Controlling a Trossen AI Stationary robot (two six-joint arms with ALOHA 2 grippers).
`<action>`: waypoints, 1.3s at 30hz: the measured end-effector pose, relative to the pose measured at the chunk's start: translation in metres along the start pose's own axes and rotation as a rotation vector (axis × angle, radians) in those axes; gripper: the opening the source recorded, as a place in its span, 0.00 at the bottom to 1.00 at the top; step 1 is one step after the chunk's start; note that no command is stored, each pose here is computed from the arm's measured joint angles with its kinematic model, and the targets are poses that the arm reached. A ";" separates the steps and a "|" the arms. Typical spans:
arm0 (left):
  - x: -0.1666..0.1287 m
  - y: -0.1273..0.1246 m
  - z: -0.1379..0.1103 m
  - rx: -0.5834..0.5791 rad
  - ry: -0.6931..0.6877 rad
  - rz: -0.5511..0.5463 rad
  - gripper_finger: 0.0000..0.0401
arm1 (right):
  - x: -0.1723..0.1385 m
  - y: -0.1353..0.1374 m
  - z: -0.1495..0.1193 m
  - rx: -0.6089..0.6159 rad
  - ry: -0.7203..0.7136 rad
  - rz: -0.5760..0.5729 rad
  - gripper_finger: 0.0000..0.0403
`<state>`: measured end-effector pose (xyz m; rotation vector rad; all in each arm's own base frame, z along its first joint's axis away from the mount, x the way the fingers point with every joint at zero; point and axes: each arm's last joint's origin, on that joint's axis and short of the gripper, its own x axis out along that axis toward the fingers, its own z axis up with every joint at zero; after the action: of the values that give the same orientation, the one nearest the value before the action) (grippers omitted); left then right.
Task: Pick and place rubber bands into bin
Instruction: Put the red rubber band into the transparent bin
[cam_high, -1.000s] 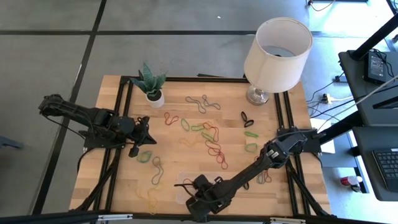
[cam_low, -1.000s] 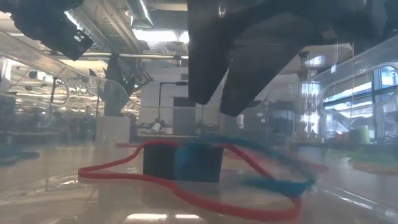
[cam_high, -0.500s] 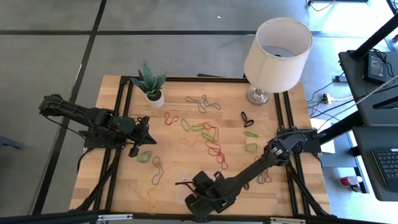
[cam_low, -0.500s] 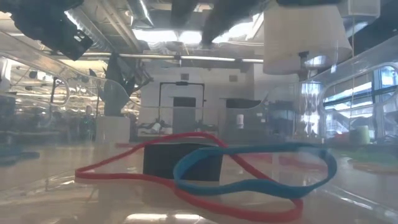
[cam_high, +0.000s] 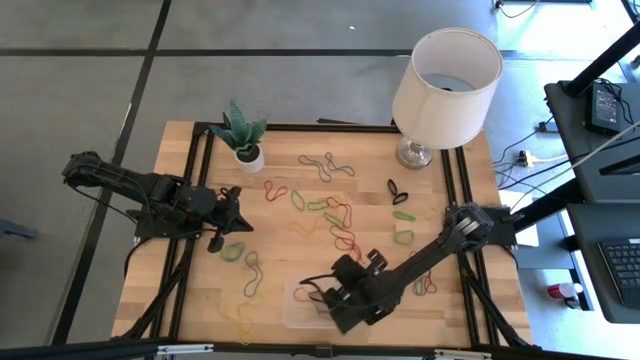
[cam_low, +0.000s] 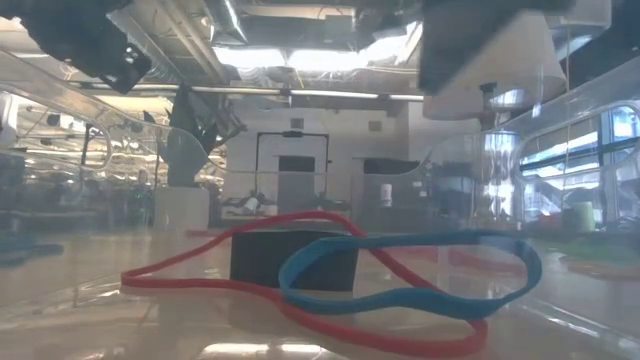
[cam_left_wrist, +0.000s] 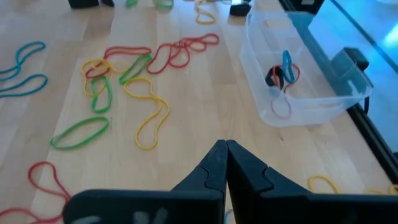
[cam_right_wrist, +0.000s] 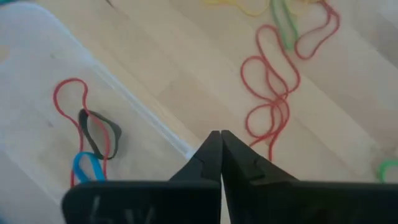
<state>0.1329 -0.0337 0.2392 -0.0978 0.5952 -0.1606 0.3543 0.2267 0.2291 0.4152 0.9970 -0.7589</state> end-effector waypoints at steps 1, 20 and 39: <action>0.000 0.000 0.001 0.000 -0.009 0.000 0.01 | 0.002 -0.008 -0.002 0.017 -0.006 0.029 0.00; 0.033 -0.001 0.016 -0.016 -0.075 0.094 0.01 | 0.034 -0.178 -0.045 0.109 -0.043 0.266 0.00; 0.053 0.002 0.009 -0.085 0.009 0.189 0.01 | 0.061 -0.207 -0.057 -0.141 -0.135 0.354 0.09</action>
<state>0.1820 -0.0406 0.2173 -0.1230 0.6167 0.0477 0.1879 0.0991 0.1520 0.3985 0.8157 -0.3895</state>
